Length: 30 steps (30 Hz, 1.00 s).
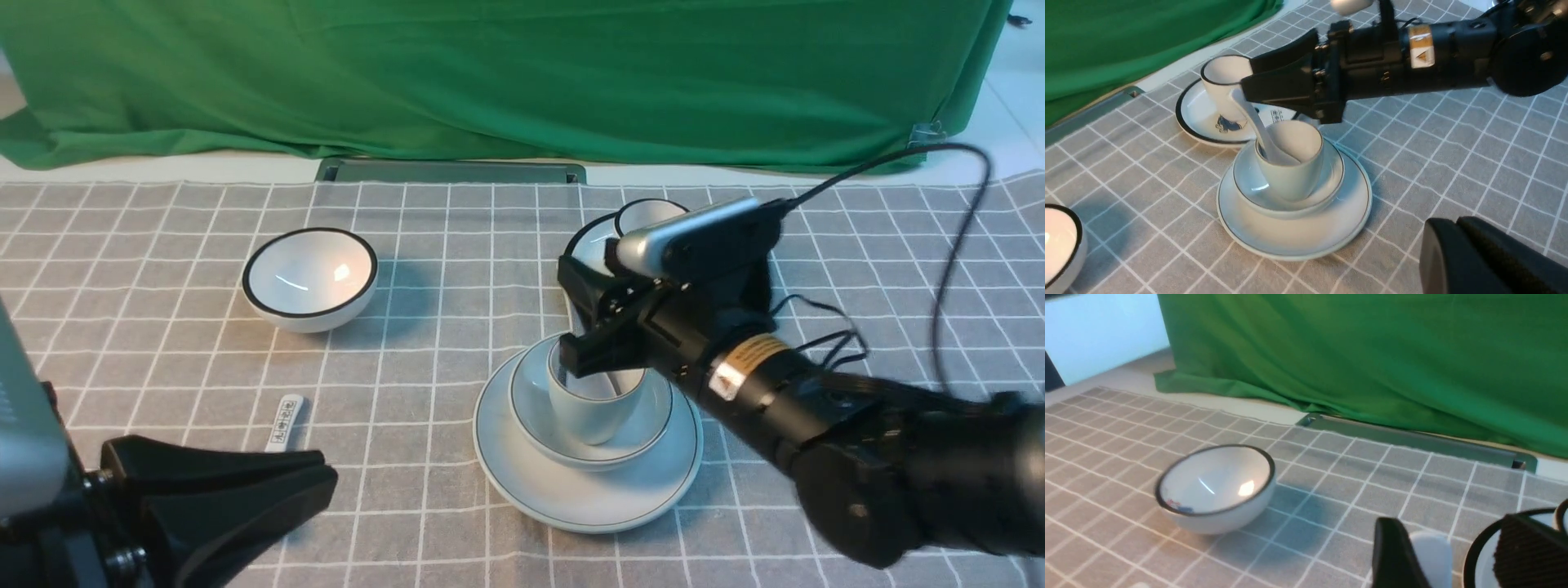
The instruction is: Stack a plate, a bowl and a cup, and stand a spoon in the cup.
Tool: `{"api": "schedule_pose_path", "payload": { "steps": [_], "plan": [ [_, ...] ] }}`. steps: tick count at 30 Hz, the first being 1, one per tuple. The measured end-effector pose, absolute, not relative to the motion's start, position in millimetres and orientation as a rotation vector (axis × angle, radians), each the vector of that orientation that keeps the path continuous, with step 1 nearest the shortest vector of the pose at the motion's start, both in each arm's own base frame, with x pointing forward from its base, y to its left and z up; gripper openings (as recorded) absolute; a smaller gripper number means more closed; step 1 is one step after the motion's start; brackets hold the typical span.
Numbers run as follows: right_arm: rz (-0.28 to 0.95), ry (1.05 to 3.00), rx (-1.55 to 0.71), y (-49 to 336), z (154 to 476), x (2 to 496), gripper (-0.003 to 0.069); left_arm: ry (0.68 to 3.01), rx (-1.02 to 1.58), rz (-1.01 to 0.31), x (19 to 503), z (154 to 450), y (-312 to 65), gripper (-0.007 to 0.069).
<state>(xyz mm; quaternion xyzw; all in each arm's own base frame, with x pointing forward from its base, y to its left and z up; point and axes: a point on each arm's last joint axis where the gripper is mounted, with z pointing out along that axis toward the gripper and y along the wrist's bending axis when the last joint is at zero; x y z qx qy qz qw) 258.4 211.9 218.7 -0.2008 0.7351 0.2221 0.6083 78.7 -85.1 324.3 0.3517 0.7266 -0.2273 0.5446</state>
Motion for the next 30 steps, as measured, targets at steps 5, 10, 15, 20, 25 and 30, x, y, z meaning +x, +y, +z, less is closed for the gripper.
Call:
{"api": "schedule_pose_path", "payload": {
  "steps": [5, 10, 15, 20, 25, 30],
  "plan": [
    [0.503, 1.889, -0.612, 179.6, 275.1, 209.6, 0.0215, 1.61, 0.707, -0.579, 79.8, 314.5, -81.8, 0.001],
    [0.498, 2.053, -0.74, 146.0, 300.3, 160.9, 0.0104, 1.535, 0.602, -0.565, 85.0, 283.4, -78.5, 0.0011],
    [0.508, 2.106, -0.789, 118.7, 316.3, 125.0, 0.0059, 1.505, 0.566, -0.539, 85.7, 260.7, -74.6, 0.0011],
    [0.522, 2.073, -0.788, 106.2, 326.1, 109.7, 0.0061, 1.563, 0.593, -0.52, 83.4, 238.0, -72.4, 0.0011],
    [0.528, 2.051, -0.784, 102.7, 329.9, 105.4, 0.0068, 1.629, 0.625, -0.504, 80.2, 217.2, -69.9, 0.0011],
    [0.482, 2.037, -0.779, 95.4, 330.5, 103.7, 0.0069, 1.689, 0.669, -0.493, 77.6, 206.2, -69.1, 0.0011]
  ]
}}
